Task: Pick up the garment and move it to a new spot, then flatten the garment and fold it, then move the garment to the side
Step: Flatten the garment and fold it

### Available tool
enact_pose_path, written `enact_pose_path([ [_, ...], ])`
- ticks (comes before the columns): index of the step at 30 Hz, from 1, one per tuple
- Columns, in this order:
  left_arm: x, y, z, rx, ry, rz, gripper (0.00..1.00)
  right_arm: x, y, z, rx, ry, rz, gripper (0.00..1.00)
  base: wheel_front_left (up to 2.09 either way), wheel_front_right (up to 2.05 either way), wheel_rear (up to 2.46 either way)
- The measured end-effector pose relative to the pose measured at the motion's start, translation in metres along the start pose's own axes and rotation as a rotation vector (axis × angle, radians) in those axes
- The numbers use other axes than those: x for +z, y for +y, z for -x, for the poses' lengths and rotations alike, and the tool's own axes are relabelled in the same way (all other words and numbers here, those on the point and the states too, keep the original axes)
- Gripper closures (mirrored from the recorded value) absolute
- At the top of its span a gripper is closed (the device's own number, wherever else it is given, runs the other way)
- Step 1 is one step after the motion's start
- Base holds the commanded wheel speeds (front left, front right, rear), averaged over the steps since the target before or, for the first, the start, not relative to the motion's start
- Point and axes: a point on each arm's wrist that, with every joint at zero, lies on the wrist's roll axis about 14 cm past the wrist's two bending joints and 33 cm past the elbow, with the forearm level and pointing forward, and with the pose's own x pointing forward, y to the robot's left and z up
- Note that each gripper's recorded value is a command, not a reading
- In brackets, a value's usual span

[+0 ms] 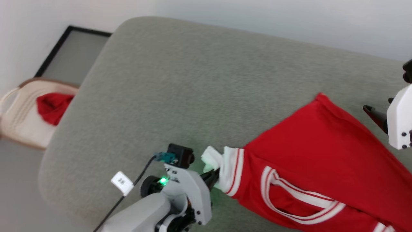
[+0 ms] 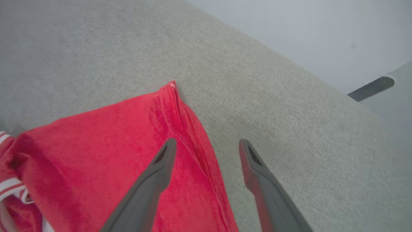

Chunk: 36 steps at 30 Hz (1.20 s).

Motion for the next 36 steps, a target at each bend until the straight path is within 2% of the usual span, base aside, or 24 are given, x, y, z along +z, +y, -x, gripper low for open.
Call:
enact_pose_path([
  [7,0.0,0.013,0.001,0.042,-0.012,0.018,1.0,-0.005,0.021,-0.055,0.076,0.175,0.032,0.0,0.0,0.0,0.0],
  [13,-0.009,0.026,-0.001,0.078,0.002,0.05,1.0,-0.036,0.031,-0.089,0.11,0.382,0.058,0.0,0.0,0.0,0.0],
  [17,-0.015,0.033,-0.004,0.096,0.016,0.067,1.0,-0.049,0.033,-0.103,0.12,0.465,0.056,0.0,0.0,0.0,0.0],
  [18,-0.017,0.034,-0.004,0.098,0.018,0.069,1.0,-0.05,0.034,-0.106,0.127,0.484,0.045,0.8,0.0,0.0,0.0],
  [19,-0.017,0.035,-0.005,0.101,0.021,0.071,1.0,-0.053,0.035,-0.108,0.128,0.503,0.044,1.0,0.0,0.0,0.0],
  [26,-0.018,0.04,-0.008,0.109,0.022,0.078,1.0,-0.051,0.028,-0.115,0.106,0.528,0.04,1.0,0.0,0.0,0.0],
  [36,-0.016,0.046,-0.009,0.112,0.043,0.069,1.0,-0.036,0.021,-0.104,0.096,0.445,-0.023,1.0,0.0,0.0,0.0],
])
